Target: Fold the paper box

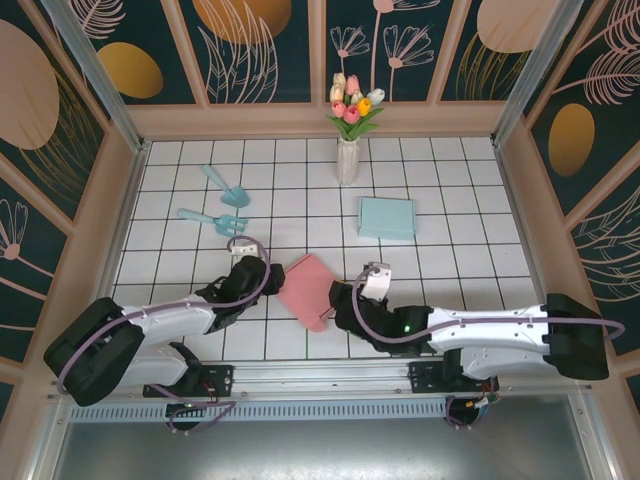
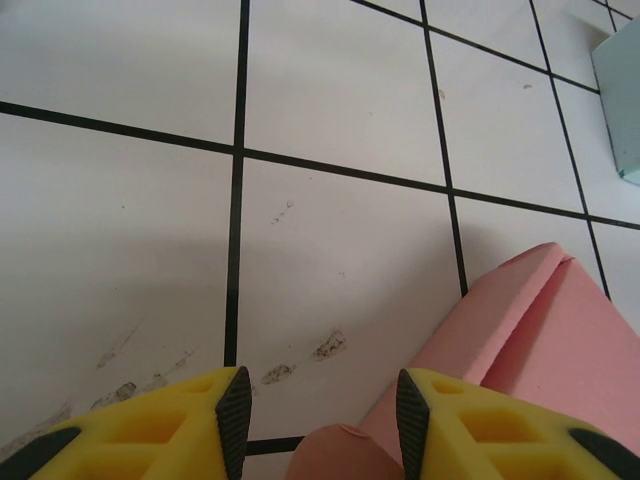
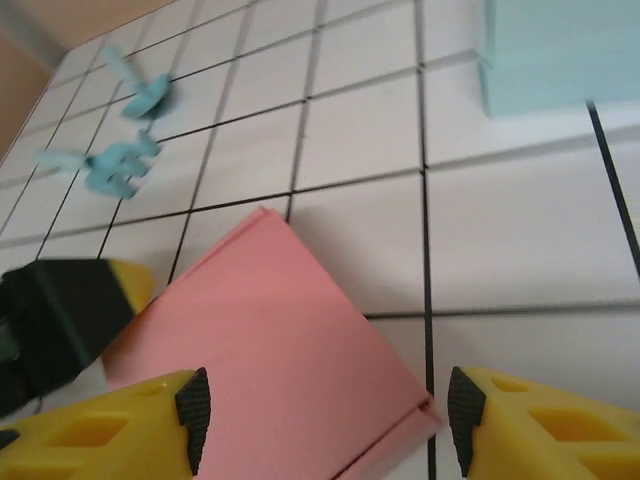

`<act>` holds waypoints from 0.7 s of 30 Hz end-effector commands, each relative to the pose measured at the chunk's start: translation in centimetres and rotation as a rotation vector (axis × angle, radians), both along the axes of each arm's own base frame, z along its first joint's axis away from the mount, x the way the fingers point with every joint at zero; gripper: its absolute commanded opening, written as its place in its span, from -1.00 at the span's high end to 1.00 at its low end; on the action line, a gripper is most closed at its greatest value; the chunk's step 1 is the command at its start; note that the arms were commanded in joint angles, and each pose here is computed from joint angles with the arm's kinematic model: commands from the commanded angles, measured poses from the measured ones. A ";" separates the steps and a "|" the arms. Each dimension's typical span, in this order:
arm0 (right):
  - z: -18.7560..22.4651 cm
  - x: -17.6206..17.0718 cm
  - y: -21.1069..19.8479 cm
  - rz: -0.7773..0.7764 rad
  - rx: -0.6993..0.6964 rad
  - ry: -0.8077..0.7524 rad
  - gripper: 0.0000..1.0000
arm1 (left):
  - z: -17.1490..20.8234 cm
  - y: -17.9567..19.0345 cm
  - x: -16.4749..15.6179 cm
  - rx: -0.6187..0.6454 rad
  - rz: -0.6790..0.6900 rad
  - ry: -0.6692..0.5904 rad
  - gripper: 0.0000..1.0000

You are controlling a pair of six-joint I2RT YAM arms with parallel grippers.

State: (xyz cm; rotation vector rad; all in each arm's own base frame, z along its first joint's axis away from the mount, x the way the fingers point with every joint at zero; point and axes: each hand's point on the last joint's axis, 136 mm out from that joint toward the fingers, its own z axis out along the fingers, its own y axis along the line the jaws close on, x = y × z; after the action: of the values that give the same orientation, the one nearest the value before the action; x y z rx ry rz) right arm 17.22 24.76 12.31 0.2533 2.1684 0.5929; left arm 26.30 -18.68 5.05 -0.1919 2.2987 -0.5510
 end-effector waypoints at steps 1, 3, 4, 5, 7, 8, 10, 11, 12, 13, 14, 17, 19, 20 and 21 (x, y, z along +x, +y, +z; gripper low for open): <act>-1.1 -0.4 -0.2 -0.200 0.227 0.110 -0.32 | 0.7 0.1 0.1 -0.017 0.016 -0.027 0.09; -1.9 -0.6 0.5 -0.217 0.228 0.143 -0.32 | 0.6 0.1 0.1 -0.010 0.017 -0.025 0.09; -2.3 -0.6 0.9 -0.215 0.222 0.152 -0.32 | 0.6 0.1 0.2 -0.010 0.018 -0.026 0.09; -2.6 -0.7 1.4 -0.212 0.216 0.162 -0.32 | 0.5 0.1 0.2 -0.010 0.016 -0.023 0.09; -3.3 -0.9 2.0 -0.213 0.202 0.186 -0.31 | 0.4 0.1 0.1 -0.013 0.016 -0.022 0.09; -3.8 -1.0 2.1 -0.224 0.205 0.204 -0.31 | 0.2 0.0 0.1 -0.012 0.014 -0.020 0.09; -4.4 -1.1 2.6 -0.224 0.208 0.219 -0.30 | -0.1 0.0 0.1 -0.008 0.011 -0.013 0.10; -4.5 -1.0 2.9 -0.221 0.209 0.221 -0.29 | -0.2 0.0 0.1 -0.004 0.011 -0.012 0.10; -4.6 -1.1 3.0 -0.221 0.205 0.226 -0.28 | -0.3 0.0 0.1 -0.001 0.013 -0.009 0.10; -4.8 -1.1 3.1 -0.220 0.199 0.230 -0.27 | -0.5 0.0 0.1 0.002 0.014 -0.007 0.10; -5.1 -1.1 3.2 -0.217 0.193 0.235 -0.25 | -0.6 0.0 0.1 0.001 0.013 -0.005 0.10; -5.8 -1.1 3.6 -0.192 0.205 0.259 -0.20 | -0.8 0.0 0.0 -0.007 0.011 -0.001 0.10; -6.1 -1.0 4.0 -0.159 0.209 0.267 -0.19 | -0.8 0.1 -0.1 -0.010 0.016 -0.001 0.10; -6.3 -0.9 3.9 -0.152 0.205 0.269 -0.18 | -0.9 0.1 -0.2 -0.012 0.016 0.000 0.10; -6.5 -0.8 3.9 -0.148 0.202 0.272 -0.17 | -0.9 0.2 -0.2 -0.014 0.017 -0.002 0.10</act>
State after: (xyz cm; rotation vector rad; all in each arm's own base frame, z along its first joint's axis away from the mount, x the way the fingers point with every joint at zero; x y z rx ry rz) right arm 16.32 28.18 6.37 0.6512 2.3037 0.6932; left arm 26.34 -18.55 4.38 -0.2036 2.2987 -0.5449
